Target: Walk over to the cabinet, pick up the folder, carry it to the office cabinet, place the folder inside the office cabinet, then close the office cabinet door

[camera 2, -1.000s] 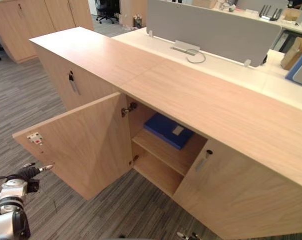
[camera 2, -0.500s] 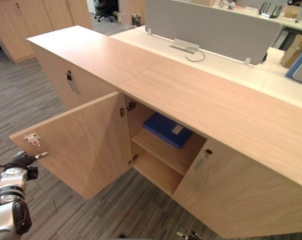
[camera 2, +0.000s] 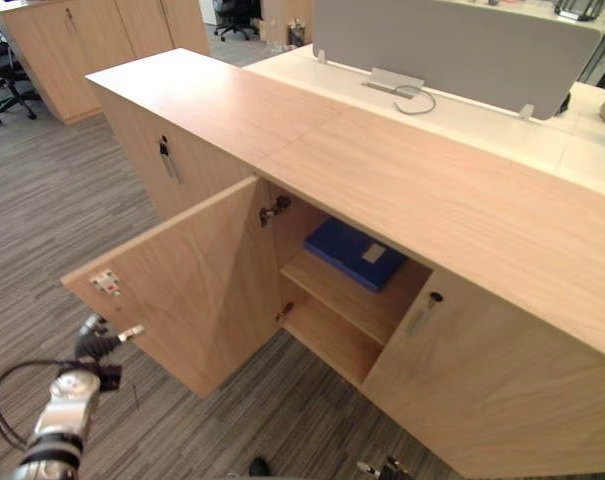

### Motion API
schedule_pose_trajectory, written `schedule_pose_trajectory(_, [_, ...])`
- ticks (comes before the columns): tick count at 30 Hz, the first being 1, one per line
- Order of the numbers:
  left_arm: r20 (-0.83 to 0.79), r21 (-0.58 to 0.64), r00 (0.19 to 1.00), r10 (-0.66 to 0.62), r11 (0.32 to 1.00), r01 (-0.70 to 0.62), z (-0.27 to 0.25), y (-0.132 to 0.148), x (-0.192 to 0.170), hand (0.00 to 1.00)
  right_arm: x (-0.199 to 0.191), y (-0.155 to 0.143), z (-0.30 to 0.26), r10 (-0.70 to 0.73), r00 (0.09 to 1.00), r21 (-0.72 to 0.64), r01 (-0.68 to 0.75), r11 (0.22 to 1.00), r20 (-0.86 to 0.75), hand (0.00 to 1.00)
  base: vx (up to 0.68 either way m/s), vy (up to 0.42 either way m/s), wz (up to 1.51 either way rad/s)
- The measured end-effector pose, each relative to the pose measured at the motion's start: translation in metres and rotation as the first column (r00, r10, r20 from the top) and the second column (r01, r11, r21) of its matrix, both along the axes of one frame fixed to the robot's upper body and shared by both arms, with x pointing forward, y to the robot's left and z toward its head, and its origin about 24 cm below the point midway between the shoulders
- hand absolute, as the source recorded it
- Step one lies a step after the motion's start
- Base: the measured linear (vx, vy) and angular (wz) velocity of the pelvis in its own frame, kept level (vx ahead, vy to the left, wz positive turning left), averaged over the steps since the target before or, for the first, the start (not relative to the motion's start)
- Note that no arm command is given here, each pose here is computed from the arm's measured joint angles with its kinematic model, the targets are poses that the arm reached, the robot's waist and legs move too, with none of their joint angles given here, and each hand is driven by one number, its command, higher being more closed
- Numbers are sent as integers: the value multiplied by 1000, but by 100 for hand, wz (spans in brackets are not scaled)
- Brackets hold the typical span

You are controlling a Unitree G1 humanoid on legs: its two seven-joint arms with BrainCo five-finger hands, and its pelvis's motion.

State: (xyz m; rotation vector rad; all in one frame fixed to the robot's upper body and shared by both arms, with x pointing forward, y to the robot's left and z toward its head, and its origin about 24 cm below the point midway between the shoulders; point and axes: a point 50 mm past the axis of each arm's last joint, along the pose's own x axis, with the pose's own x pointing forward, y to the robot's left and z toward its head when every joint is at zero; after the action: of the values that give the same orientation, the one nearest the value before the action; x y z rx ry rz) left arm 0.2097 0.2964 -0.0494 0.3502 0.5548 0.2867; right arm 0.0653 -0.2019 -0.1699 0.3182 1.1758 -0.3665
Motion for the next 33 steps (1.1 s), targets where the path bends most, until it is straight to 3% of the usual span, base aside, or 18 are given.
schedule_pose_trajectory(3, [-110,-107,981,-157,984,145,-31,-40,-30,0,2,0,0,30,1000,-8,-30,1000,-2,0,-36,38,5])
schedule_pose_trajectory(6, [-159,-264,923,-349,916,301,-51,-89,-60,0,6,1,1,62,998,-12,-62,998,4,0,-7,37,1])
schedule_pose_trajectory(10, [-195,-394,874,-445,852,346,-64,-121,-89,0,10,3,1,101,995,-21,-101,995,11,0,13,10,0])
schedule_pose_trajectory(19, [-135,-419,905,-403,851,316,-55,-117,-98,0,17,9,1,158,987,-17,-158,987,19,0,19,-14,2])
schedule_pose_trajectory(27, [-6,-611,965,-260,765,203,-51,-135,-89,0,22,16,1,198,980,-11,-198,980,30,0,-39,-13,2])
schedule_pose_trajectory(31, [-5,-618,983,-183,774,141,-56,-141,-81,0,21,18,1,213,977,-14,-212,977,32,0,-38,3,11])
schedule_pose_trajectory(33, [-44,-613,996,-76,789,33,-64,-131,-80,0,21,17,1,208,977,-15,-208,978,37,0,-8,5,8])
